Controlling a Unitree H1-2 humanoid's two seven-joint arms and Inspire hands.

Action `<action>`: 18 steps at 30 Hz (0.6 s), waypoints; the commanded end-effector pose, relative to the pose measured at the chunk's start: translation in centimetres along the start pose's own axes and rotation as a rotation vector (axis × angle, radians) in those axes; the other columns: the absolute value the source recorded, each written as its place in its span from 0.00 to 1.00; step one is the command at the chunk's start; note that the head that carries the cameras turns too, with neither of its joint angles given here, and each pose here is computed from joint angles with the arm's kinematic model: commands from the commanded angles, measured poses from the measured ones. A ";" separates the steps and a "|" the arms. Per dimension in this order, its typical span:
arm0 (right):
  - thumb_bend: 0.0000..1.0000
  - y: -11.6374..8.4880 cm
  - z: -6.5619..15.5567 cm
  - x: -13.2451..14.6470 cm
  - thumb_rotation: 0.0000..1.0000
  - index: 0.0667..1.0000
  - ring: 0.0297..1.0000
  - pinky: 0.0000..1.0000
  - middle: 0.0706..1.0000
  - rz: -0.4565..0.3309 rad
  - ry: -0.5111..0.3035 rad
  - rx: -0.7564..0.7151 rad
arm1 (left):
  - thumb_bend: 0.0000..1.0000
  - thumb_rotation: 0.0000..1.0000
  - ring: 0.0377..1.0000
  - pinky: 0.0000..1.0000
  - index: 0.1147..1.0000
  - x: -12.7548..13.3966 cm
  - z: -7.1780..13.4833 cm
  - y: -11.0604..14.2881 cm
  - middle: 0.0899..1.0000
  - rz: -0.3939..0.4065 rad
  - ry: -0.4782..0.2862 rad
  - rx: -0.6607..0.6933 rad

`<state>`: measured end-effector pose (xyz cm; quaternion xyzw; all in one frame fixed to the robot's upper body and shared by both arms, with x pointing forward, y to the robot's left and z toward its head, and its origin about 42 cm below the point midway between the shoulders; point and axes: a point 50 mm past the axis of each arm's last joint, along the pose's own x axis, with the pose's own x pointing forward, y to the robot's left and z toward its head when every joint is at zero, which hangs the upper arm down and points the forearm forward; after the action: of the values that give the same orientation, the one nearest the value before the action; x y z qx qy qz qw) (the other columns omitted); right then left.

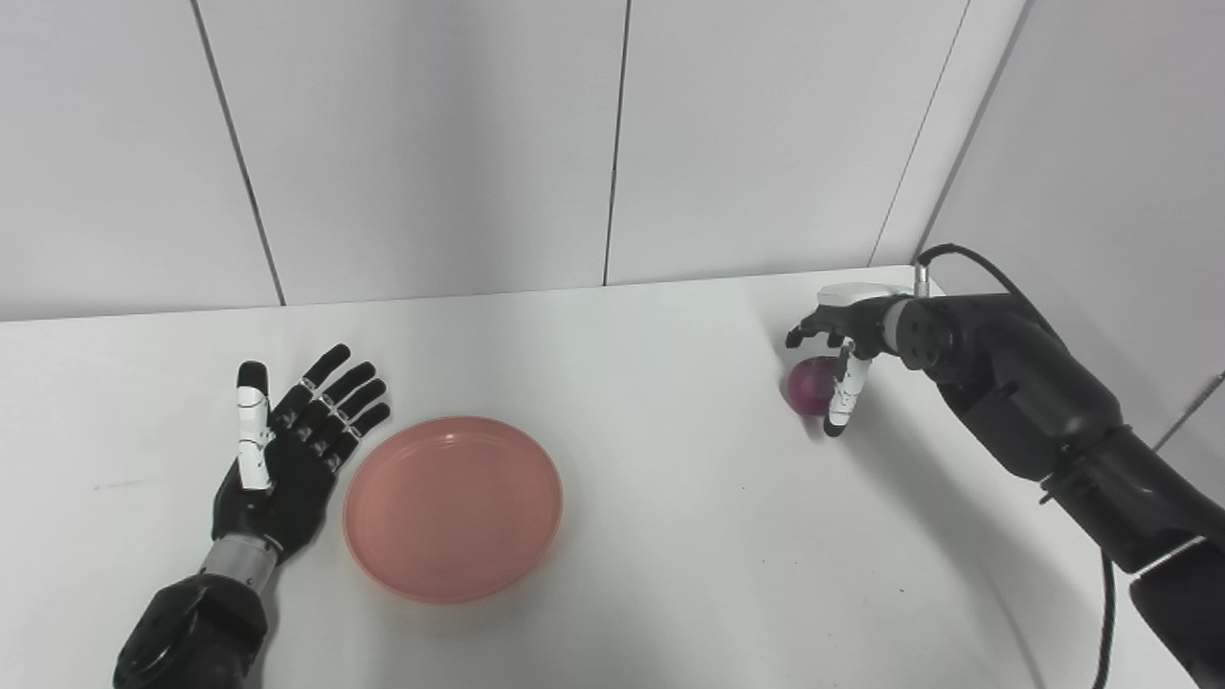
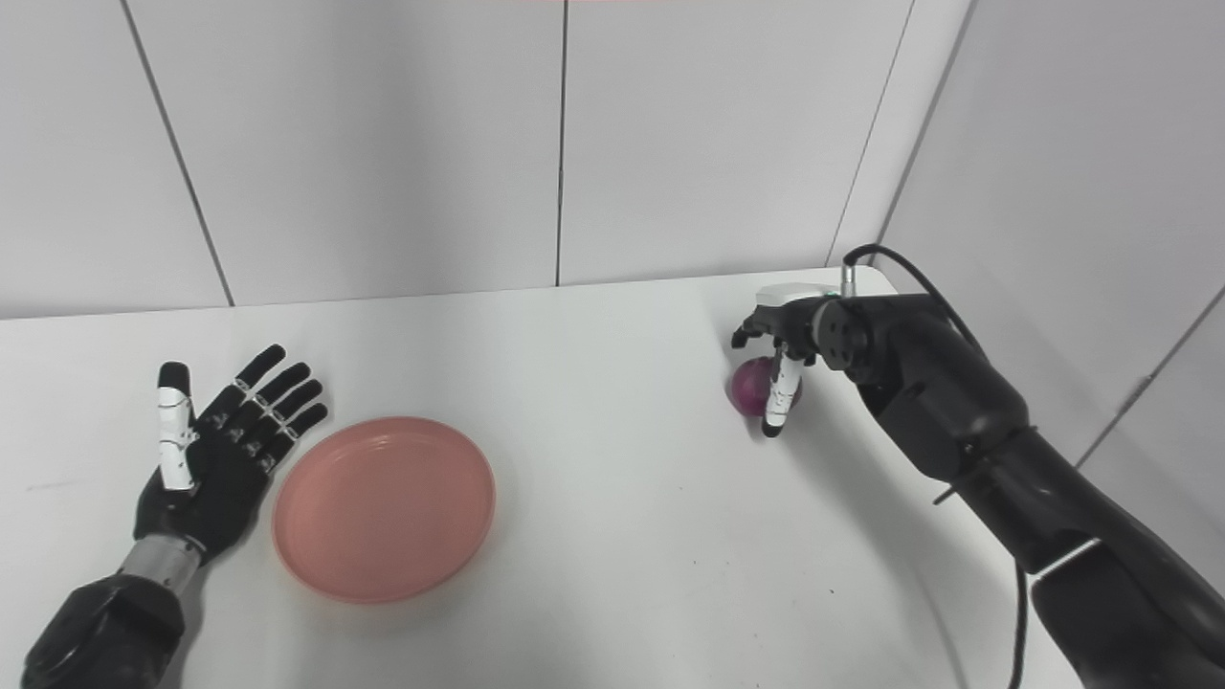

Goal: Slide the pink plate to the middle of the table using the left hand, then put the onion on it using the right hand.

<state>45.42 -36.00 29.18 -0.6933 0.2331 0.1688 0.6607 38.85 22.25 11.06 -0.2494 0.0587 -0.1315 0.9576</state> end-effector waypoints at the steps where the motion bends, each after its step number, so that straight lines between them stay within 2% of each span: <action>1: 1.00 -2.6 -0.2 -0.9 0.09 0.86 0.86 0.66 0.93 -0.079 0.001 -0.020 | 0.74 0.89 0.81 0.81 0.78 -3.0 -4.6 2.6 0.76 0.139 0.199 -0.028; 12: 1.00 -0.9 1.4 0.2 0.10 0.85 0.83 0.60 0.94 -0.050 -0.012 -0.071 | 0.73 0.88 0.80 0.81 0.78 -3.3 -5.1 2.7 0.75 0.154 0.212 -0.045; 18: 1.00 -0.8 1.7 0.6 0.09 0.84 0.85 0.61 0.94 -0.041 -0.014 -0.070 | 0.73 0.88 0.80 0.81 0.78 -3.4 -5.1 2.8 0.75 0.148 0.213 -0.043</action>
<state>45.74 -34.32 26.89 -0.7053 0.2366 0.1874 0.6415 38.73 22.30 11.00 -0.2498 0.0587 -0.1304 0.9577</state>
